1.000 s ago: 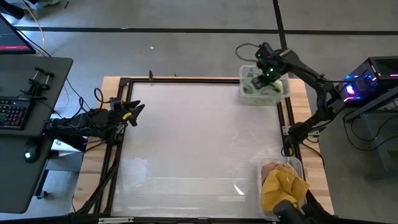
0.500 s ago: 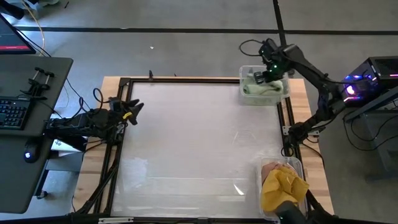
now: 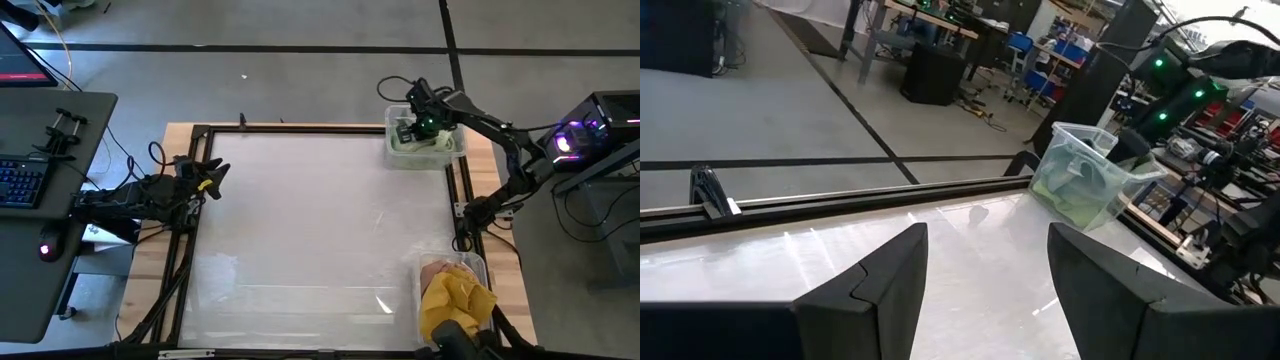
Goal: Sort towels by color in basket
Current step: Put the light green towel in the top transparent bin, then return to Home Position
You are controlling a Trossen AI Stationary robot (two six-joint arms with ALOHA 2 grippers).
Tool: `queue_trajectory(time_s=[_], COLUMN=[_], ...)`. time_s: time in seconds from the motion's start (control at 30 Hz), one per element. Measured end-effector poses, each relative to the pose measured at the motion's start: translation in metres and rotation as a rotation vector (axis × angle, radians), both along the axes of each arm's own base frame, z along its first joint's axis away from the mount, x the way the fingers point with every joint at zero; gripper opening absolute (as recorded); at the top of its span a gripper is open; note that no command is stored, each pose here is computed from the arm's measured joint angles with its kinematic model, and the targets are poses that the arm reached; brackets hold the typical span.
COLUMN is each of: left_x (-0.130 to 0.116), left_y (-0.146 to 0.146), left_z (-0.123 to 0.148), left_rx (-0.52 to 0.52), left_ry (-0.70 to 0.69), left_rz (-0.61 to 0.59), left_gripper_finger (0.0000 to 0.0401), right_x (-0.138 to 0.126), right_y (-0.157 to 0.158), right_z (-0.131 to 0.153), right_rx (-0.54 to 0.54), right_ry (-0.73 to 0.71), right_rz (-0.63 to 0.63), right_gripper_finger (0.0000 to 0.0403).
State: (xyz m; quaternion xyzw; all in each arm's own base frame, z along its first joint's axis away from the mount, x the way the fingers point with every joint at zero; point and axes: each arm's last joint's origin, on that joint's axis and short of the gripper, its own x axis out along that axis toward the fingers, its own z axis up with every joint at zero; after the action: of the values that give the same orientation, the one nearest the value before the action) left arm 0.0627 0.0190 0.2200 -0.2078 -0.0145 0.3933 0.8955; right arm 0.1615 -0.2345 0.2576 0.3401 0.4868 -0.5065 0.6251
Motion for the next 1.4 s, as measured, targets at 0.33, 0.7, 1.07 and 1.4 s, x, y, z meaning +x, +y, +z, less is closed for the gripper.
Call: queue_trajectory(time_s=[0.33,0.7,1.07,1.4], left_x=[0.000,0.000,0.000,0.000], left_y=[0.000,0.000,0.000,0.000], left_z=[0.000,0.000,0.000,0.000], left_rx=[-0.018,-0.018,-0.020,-0.044], left_ry=[-0.018,-0.018,-0.020,-0.044], left_rz=[0.003,0.003,-0.006,-0.004], left_gripper_finger=[0.0195,0.0195,0.0195,0.0195], right_x=[-0.010,-0.025,-0.026,-0.041], right_y=[0.007,0.052,0.044,0.101], right_z=[0.060,0.033,0.033,0.121], right_rx=[-0.081,-0.092,-0.138,-0.282], right_ry=[0.012,0.037,-0.029,-0.391], right_rz=[0.026,-0.068,-0.079,0.034], right_gripper_finger=[0.0021,0.0016,0.0068,0.0164])
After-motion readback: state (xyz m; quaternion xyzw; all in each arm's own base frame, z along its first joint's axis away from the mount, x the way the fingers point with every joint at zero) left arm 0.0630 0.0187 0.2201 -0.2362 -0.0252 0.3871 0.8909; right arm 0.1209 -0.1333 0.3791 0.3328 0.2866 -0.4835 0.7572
